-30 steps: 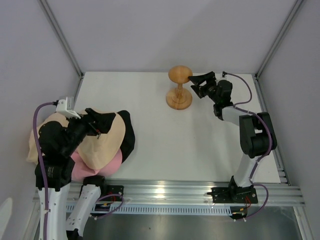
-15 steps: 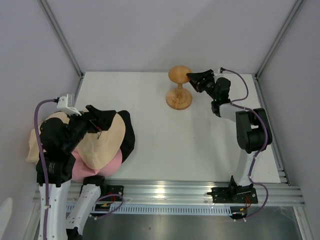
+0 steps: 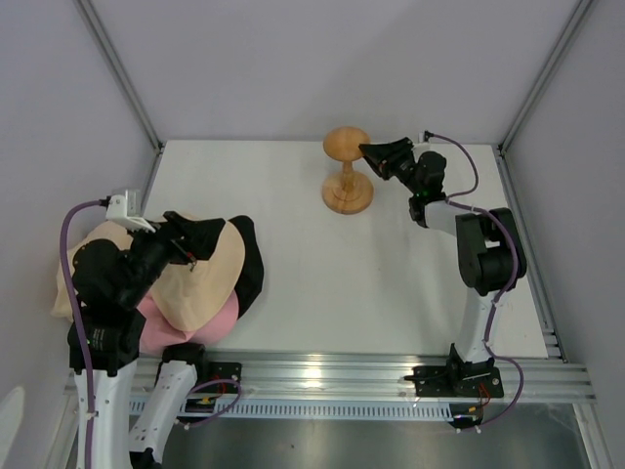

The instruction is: Stack the hats

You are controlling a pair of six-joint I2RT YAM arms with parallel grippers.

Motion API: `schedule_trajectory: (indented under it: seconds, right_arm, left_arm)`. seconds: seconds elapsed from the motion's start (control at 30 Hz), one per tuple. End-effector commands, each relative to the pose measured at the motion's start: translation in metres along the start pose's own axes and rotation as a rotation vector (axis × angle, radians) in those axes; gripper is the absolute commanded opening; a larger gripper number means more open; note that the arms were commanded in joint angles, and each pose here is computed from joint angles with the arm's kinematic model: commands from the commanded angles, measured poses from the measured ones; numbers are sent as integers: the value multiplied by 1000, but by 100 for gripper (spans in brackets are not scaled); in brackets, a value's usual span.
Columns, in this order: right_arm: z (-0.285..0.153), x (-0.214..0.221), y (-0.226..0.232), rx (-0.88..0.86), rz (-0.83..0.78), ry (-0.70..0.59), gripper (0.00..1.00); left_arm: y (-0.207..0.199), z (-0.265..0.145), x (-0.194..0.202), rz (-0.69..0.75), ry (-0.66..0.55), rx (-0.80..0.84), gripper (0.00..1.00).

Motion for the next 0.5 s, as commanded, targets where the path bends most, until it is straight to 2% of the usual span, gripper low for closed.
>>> schedule_trajectory:
  seconds: [0.0, 0.23, 0.47]
  right_arm:
    - [-2, 7, 24, -80, -49, 23, 0]
    - [-41, 51, 12, -74, 68, 96, 0]
    - [-75, 97, 12, -51, 84, 156, 0]
  left_arm:
    - [-4, -3, -1, -3, -8, 21, 100]
    - [-8, -8, -4, -3, -27, 33, 99]
    - [-12, -11, -2, -10, -22, 62, 99]
Point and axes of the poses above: each gripper's point midway between its finger pads, its own z axis out along the fingers, its own y axis along the line the jaws close on, x = y × z, the point moved 5 cm from there along -z, back along the fingers, and after that the axes turned 10 degrees about z, right-handed, at the moved point
